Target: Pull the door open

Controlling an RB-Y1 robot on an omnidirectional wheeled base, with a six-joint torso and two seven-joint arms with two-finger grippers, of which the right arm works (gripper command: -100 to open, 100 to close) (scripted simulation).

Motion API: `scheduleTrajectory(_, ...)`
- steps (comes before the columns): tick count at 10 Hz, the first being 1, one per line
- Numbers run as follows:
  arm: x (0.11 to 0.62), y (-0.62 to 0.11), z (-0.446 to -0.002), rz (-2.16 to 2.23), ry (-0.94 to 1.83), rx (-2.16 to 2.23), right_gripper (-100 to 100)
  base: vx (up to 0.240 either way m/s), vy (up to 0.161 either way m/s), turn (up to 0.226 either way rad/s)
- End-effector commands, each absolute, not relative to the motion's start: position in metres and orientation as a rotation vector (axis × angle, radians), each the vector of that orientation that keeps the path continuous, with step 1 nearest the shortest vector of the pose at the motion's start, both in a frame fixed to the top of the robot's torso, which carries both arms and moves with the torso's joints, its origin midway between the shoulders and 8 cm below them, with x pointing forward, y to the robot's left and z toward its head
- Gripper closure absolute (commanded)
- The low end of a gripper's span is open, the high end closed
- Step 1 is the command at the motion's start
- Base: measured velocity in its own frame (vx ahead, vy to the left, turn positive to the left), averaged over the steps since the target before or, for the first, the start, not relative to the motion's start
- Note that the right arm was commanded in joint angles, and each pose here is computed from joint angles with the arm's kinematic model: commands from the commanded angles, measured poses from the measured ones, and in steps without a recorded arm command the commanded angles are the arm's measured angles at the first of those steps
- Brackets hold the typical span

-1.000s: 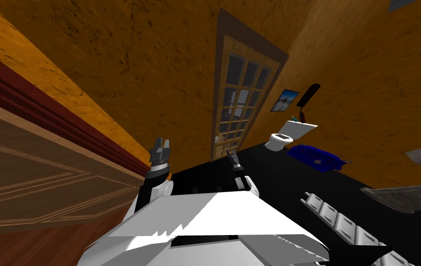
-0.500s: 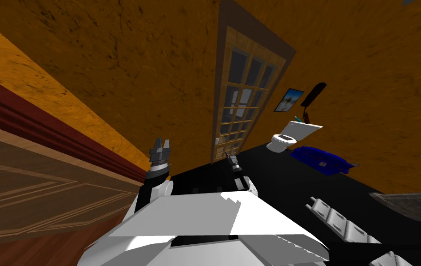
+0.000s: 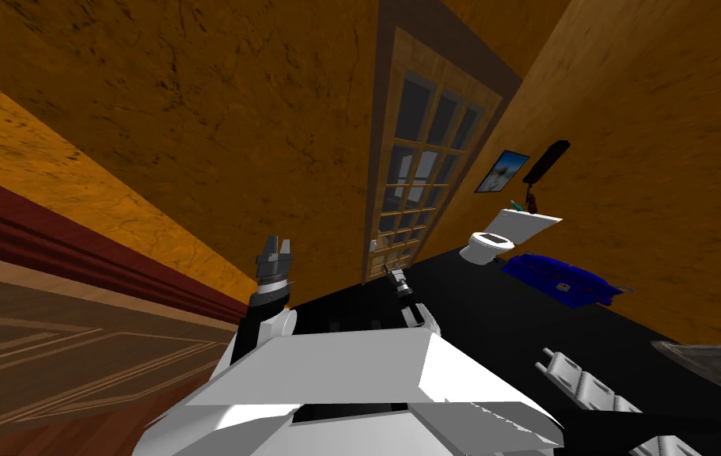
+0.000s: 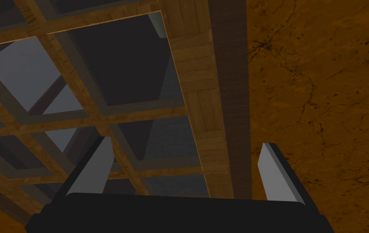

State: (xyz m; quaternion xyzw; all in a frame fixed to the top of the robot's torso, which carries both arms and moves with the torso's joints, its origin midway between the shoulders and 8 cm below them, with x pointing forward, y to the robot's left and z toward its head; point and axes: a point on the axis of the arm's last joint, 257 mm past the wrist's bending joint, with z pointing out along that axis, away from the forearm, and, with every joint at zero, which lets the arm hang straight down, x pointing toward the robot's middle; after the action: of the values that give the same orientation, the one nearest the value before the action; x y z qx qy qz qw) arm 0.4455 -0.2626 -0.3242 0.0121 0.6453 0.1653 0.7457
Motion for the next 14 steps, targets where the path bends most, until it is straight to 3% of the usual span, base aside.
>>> scheduleTrajectory(1,0.444,-0.261,-0.335,0.339,1.433,-0.003,-100,0.105,-0.005,0.009)
scheduleTrajectory(14,0.433,-0.248,-0.395,0.22,1.551,-0.199,-100,0.095,-0.005,0.007)
